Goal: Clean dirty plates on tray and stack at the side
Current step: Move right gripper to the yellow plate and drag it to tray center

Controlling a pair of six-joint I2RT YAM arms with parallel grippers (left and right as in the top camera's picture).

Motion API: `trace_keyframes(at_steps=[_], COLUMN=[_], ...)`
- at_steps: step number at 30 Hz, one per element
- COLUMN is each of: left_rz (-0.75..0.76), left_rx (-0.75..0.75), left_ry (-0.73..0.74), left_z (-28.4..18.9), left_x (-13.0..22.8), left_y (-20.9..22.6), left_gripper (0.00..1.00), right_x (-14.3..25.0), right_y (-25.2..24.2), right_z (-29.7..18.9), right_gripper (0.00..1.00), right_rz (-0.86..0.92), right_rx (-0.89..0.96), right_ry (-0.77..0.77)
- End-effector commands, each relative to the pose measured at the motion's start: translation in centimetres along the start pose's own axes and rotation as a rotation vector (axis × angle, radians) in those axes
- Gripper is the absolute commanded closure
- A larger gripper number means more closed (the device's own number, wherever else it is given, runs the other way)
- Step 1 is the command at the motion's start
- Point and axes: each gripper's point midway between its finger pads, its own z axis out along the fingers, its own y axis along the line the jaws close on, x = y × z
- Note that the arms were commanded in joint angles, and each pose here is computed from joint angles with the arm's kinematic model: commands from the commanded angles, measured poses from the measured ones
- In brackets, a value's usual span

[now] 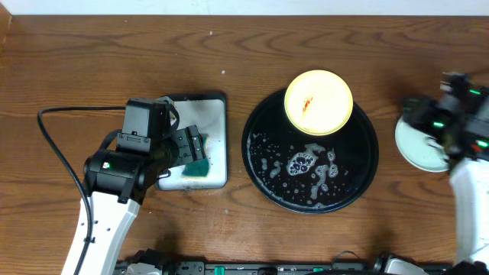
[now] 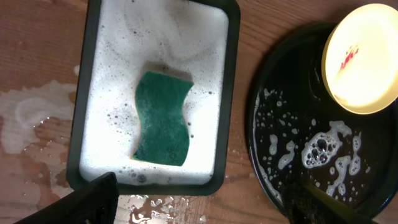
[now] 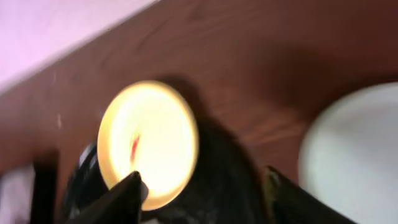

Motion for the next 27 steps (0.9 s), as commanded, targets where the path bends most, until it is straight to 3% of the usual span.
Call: trace_keyframes(at_steps=[1,5,8,14,18,20,21,27], left_rz=[0.002,0.002,0.002,0.002,0.002,0.002,0.002,0.002], left_rx=[0.004,0.004,0.004,0.004,0.004,0.004,0.004,0.004], left_ry=[-0.017,-0.017,-0.017,-0.017,-0.017,-0.017,-0.016,-0.017], left_z=[-0.5,-0.5,-0.5,-0.5,-0.5,-0.5,-0.5,-0.5], left_x=[-0.5,-0.5,-0.5,-0.5,-0.5,-0.5,-0.5,-0.5], left_y=[-0.2,-0.2,-0.2,-0.2,-0.2,-0.2,-0.2,-0.2], left_gripper=[0.16,0.16,0.16,0.16,0.16,0.16,0.16,0.16], right_x=[2.4,4.6,5.7,6.6,7.7,8.4,8.7,10.6], right_y=[0.7,1.9,1.6,0.9,0.4,0.7,0.8,1.0], right_z=[3.4,8.9,12.1,15.8,16.4,16.3,16.3,13.8], right_gripper=[0.33,0.33,0.43,0.48,0.73,0.94,0.99,0.99], right_rz=[-0.242,-0.416,-0.427,-0.400,-0.327,-0.292,-0.280,-0.151], right_rx=[0.195,0.207,0.198,0.174,0.179,0.164,0.153,0.170], right_ry=[0.076,0.135,0.150,0.139,0.166,0.192,0.205,0.306])
